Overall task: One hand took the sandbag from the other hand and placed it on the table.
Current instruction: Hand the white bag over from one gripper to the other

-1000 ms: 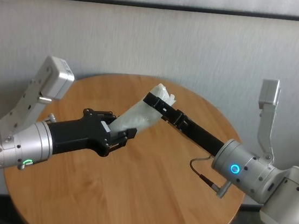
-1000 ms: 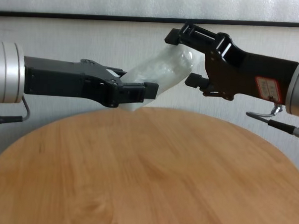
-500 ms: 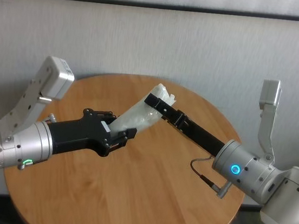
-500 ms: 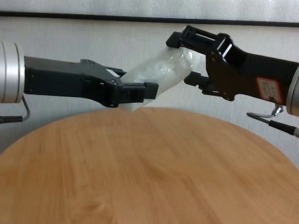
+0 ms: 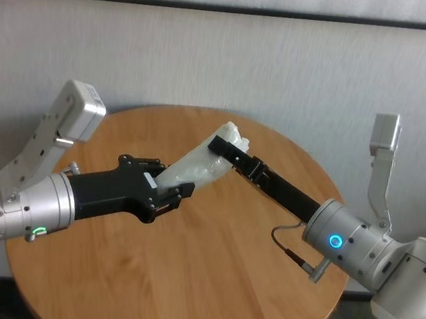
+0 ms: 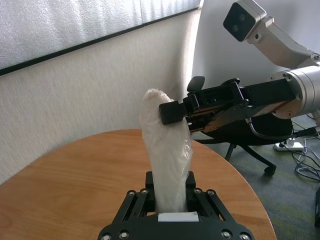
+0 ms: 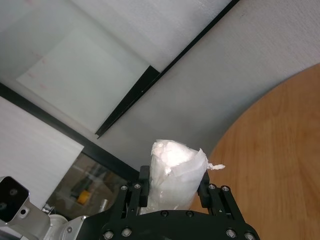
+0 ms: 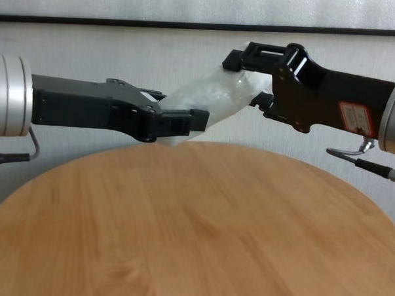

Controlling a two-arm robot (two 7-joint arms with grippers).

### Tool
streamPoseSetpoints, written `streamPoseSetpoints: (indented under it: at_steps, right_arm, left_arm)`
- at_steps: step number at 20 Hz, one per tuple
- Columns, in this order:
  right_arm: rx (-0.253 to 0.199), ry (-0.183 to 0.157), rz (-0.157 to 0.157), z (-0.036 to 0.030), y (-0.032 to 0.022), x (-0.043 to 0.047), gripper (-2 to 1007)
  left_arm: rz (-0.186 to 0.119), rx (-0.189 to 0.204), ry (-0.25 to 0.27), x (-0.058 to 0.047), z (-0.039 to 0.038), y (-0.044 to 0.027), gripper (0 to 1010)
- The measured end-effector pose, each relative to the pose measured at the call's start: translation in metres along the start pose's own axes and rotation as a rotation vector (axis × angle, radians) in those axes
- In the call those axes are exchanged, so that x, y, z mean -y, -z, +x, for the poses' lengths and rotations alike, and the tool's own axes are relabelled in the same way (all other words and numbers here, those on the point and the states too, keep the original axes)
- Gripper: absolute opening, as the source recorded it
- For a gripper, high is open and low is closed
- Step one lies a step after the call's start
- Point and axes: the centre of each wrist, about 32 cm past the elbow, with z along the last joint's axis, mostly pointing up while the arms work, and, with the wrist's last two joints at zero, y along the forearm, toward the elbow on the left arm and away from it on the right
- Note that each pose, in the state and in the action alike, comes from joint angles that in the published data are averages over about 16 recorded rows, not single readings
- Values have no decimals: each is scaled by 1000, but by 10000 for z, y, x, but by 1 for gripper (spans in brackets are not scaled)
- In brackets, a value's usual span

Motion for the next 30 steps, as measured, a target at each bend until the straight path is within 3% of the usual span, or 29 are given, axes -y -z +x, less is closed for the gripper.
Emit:
streamPoseSetpoints:
  at_steps: [8, 30]
  right_arm:
    - [0, 0, 0, 1, 0, 1, 545]
    - [3, -1, -3, -1, -1, 3, 544]
  left_arm:
    - [0, 0, 0, 0, 0, 0, 358]
    - [0, 0, 0, 0, 0, 0, 358]
